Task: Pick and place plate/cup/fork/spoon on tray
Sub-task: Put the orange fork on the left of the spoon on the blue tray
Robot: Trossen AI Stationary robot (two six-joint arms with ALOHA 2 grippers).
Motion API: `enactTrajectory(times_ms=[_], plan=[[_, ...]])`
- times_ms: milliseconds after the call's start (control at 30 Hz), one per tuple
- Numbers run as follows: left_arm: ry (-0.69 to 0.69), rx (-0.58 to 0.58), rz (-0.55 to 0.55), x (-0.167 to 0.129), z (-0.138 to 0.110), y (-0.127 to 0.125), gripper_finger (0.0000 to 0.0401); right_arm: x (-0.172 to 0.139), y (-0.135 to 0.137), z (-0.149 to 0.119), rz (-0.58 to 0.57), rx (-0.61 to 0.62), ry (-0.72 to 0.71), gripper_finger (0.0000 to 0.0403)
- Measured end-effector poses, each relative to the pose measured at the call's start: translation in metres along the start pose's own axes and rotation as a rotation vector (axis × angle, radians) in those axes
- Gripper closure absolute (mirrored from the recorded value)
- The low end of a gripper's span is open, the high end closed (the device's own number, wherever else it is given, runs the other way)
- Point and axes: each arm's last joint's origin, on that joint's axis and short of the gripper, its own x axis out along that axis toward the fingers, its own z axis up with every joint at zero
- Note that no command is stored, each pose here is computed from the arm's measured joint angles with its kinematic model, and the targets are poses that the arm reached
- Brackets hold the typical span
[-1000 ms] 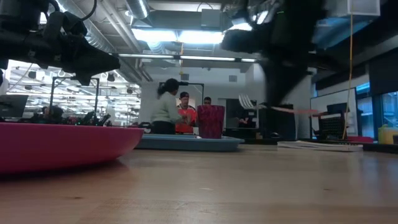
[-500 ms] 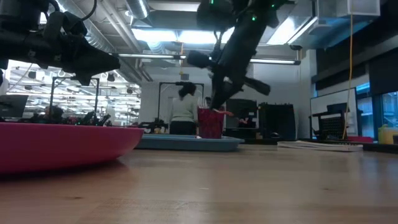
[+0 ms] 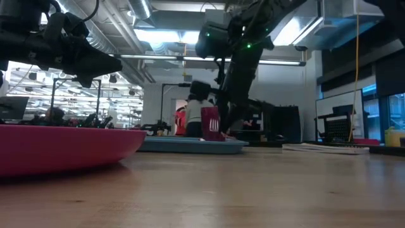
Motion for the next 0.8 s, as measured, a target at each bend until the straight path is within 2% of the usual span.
enactTrajectory(times_ms=[567,800], plan=[[0.001,-0.002,-0.002,0.0,0.0,0.0,0.0332,0.007,-0.004,0.011,-0.018,-0.003,0.001,0.0387],[0.001,-0.002,-0.002,0.0,0.0,0.0,0.0332,0.01,-0.006,0.013,-0.033,0.0,0.012,0.0346]])
